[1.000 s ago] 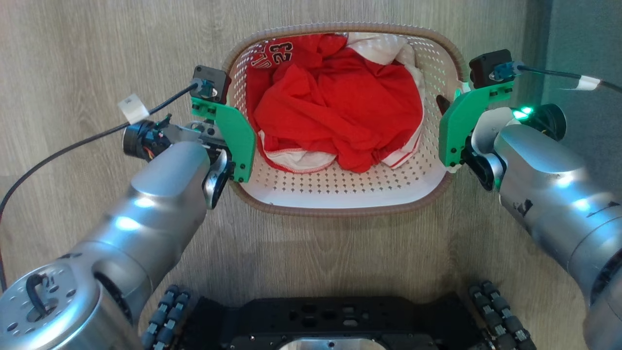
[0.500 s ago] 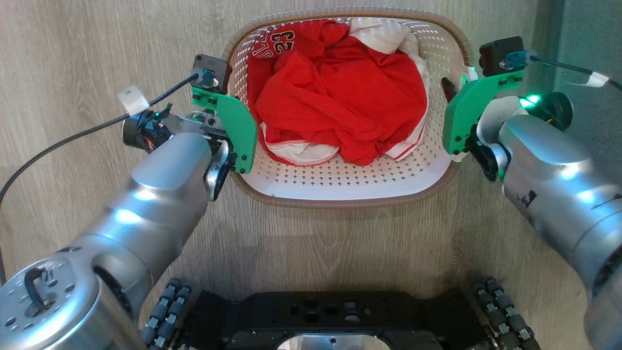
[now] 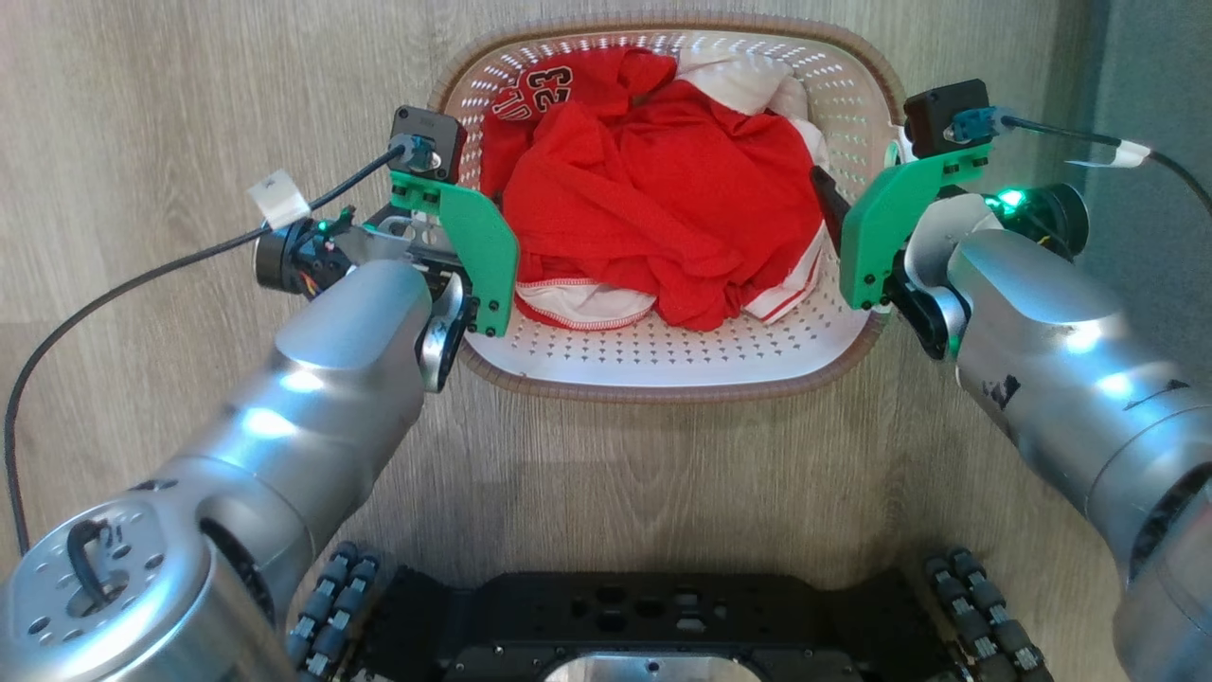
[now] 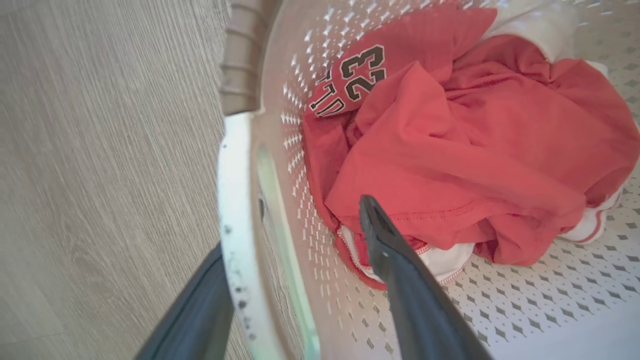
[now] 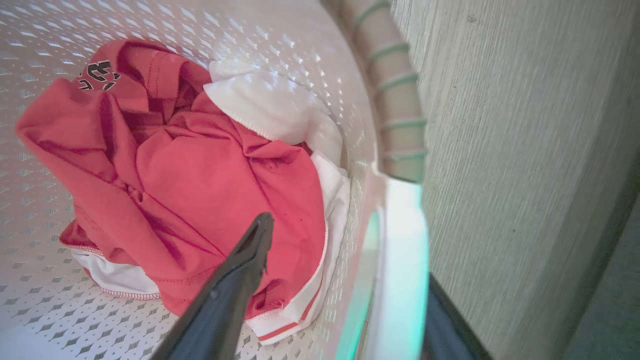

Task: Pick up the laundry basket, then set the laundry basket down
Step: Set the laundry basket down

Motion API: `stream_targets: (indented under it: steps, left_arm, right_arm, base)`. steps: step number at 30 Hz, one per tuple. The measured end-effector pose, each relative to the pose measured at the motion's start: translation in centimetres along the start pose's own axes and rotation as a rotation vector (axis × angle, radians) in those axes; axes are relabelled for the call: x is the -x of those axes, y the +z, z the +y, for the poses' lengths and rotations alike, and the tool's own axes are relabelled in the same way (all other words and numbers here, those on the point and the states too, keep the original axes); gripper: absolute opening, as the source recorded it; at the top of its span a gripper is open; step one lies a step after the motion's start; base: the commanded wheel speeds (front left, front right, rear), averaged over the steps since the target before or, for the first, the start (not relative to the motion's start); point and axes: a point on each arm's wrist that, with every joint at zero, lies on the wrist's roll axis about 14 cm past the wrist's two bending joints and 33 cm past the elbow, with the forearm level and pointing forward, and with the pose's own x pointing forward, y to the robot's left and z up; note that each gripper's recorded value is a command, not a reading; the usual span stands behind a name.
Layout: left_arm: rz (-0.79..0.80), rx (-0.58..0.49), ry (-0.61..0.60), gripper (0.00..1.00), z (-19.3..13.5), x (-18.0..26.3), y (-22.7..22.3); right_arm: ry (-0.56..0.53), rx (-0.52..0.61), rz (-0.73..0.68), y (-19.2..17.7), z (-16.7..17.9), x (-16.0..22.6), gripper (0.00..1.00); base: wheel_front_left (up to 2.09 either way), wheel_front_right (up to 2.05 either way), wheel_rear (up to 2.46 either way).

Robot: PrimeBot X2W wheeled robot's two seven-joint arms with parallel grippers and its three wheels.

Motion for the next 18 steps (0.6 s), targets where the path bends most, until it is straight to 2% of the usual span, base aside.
stream_targets:
  steps: [7,18]
  left_arm:
    - [-0.027,-0.009,0.025,1.00,0.3,0.9,1.1]
    - [-0.045,-0.070,0.066,1.00,0.7,4.2,1.1]
  right_arm:
    - [-0.047,0.025,0.015,0.4,-0.9,1.0,1.00]
    - [-0.070,0.061,-0.035,3.1,0.2,3.8,1.00]
  base:
    - [0.00,0.00,0.00]
    - [0.00,0.00,0.00]
